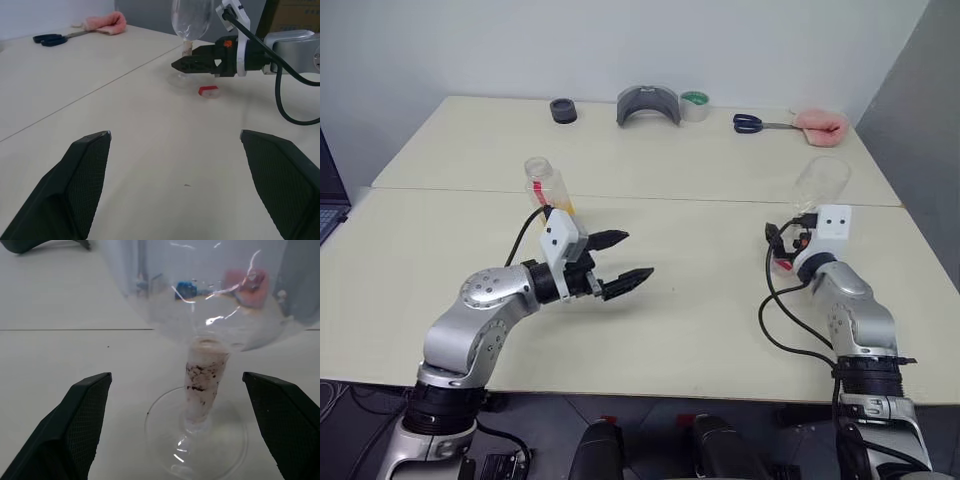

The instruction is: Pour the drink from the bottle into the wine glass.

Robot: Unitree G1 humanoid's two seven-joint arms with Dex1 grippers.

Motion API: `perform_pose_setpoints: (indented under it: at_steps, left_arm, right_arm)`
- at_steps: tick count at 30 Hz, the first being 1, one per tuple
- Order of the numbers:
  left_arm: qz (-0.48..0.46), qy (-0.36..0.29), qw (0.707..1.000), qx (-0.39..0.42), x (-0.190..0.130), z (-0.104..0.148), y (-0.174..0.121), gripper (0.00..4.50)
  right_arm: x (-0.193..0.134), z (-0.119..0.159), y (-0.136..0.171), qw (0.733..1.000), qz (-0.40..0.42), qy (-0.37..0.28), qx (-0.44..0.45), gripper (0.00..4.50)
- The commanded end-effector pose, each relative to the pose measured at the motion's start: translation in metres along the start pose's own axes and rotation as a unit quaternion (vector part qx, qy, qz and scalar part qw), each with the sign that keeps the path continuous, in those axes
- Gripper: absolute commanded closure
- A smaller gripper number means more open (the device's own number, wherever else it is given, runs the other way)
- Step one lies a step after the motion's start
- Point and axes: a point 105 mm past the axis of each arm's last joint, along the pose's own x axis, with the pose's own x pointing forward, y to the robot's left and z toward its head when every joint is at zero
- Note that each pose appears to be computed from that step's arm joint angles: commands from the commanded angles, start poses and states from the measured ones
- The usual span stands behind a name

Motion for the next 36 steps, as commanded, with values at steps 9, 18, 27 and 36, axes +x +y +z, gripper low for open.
perform_pose_setpoints:
  at_steps: [9,18,27,36]
  left_arm:
    - [-0.003,-0.004,1.0,0.028,0.003,0.009,0.002,0.0]
    - [-0.008,-0.006,1.0,0.027,0.003,0.009,0.001,0.0]
    - [0.056,-0.004,0.998,0.01,-0.029,0.003,0.0,0.0]
    - [0.187,0.001,0.982,-0.01,-0.079,-0.006,-0.006,0.0]
  right_arm:
    - [0.002,0.017,-0.005,0.998,-0.023,-0.05,0.019,1.65]
    - [0.004,0.025,0.006,0.997,0.004,-0.076,0.017,4.42]
    - [0.013,0.054,0.078,0.978,0.172,-0.112,-0.046,4.42]
    - [0.019,0.056,0.179,0.942,0.321,-0.087,-0.042,4.42]
